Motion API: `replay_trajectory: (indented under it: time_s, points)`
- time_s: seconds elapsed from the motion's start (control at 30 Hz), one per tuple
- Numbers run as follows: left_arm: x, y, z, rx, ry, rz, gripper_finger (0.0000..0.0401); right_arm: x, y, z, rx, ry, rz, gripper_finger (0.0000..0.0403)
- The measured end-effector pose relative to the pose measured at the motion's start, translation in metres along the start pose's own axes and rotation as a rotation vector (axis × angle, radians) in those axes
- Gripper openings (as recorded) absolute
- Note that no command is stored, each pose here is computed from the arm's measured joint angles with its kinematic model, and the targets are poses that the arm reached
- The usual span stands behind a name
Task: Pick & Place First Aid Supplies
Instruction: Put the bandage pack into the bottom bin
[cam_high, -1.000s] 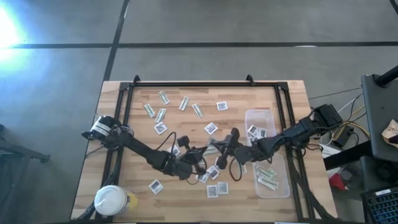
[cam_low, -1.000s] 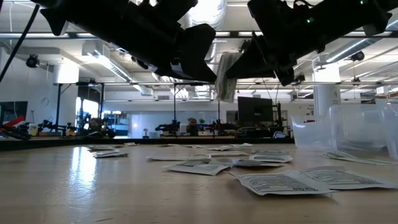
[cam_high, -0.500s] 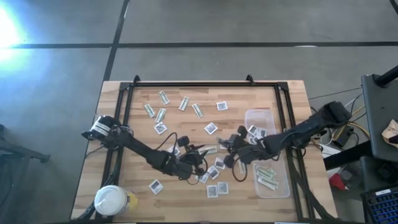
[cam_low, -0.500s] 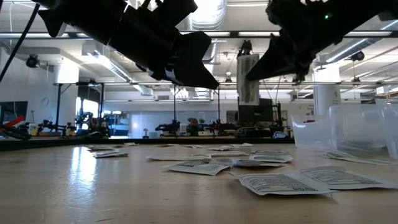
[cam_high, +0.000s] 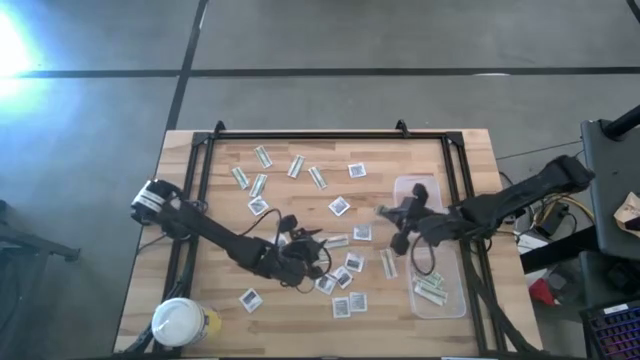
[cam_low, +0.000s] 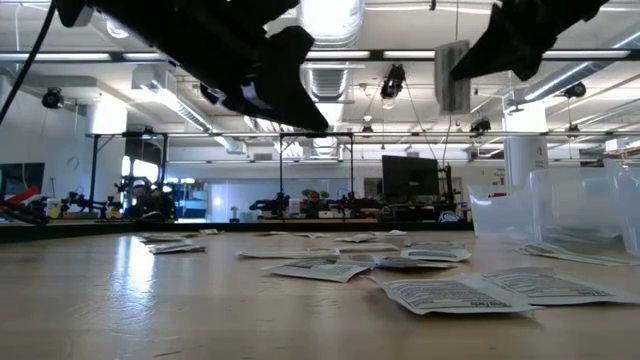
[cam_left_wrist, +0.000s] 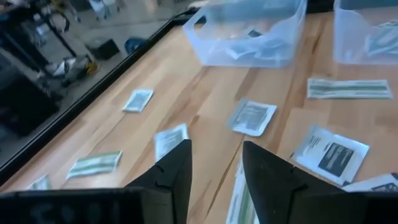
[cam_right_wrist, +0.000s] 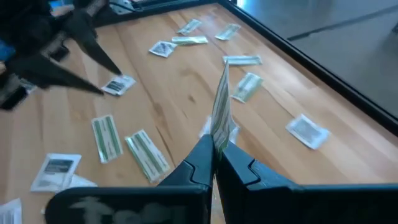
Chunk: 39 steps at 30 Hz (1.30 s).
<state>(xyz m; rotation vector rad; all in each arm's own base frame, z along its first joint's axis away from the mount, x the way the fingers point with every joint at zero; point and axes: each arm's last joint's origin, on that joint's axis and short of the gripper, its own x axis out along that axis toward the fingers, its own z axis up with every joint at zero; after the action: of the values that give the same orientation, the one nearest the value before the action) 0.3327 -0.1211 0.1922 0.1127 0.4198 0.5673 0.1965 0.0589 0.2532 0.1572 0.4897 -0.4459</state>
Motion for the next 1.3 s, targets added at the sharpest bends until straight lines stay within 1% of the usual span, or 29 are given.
replay_trajectory:
  time_s: [0.17, 0.4, 0.47, 0.63, 0.8, 0.97, 1.2, 1.3]
  points:
    - [-0.014, 0.019, 0.009, -0.046, 0.06, 0.013, 0.0135, -0.023, -0.025, -0.002, 0.061, 0.043, -0.031, 0.0008]
    - [-0.034, 0.046, 0.022, -0.05, 0.115, -0.008, 0.0135, -0.044, -0.051, -0.01, 0.147, 0.124, -0.076, 0.0008]
    - [-0.04, 0.056, 0.027, -0.047, 0.13, -0.017, 0.0135, -0.047, -0.055, -0.013, 0.174, 0.148, -0.084, 0.0008]
    - [-0.051, 0.076, 0.04, -0.087, 0.147, -0.072, 0.0131, -0.051, -0.061, -0.019, 0.207, 0.225, -0.096, 0.0008]
    - [-0.055, 0.086, 0.046, -0.115, 0.148, -0.097, 0.0124, -0.05, -0.061, -0.024, 0.232, 0.308, -0.084, 0.0008]
    - [-0.053, 0.087, 0.038, -0.106, 0.159, -0.092, 0.012, -0.047, -0.058, -0.026, 0.234, 0.345, -0.091, 0.0008]
    - [-0.049, 0.086, 0.016, -0.149, 0.208, -0.102, 0.0119, -0.041, -0.053, -0.029, 0.227, 0.407, -0.09, 0.0009]
    - [-0.047, 0.084, 0.011, -0.168, 0.202, -0.129, 0.0119, -0.037, -0.05, -0.031, 0.222, 0.423, -0.107, 0.0009]
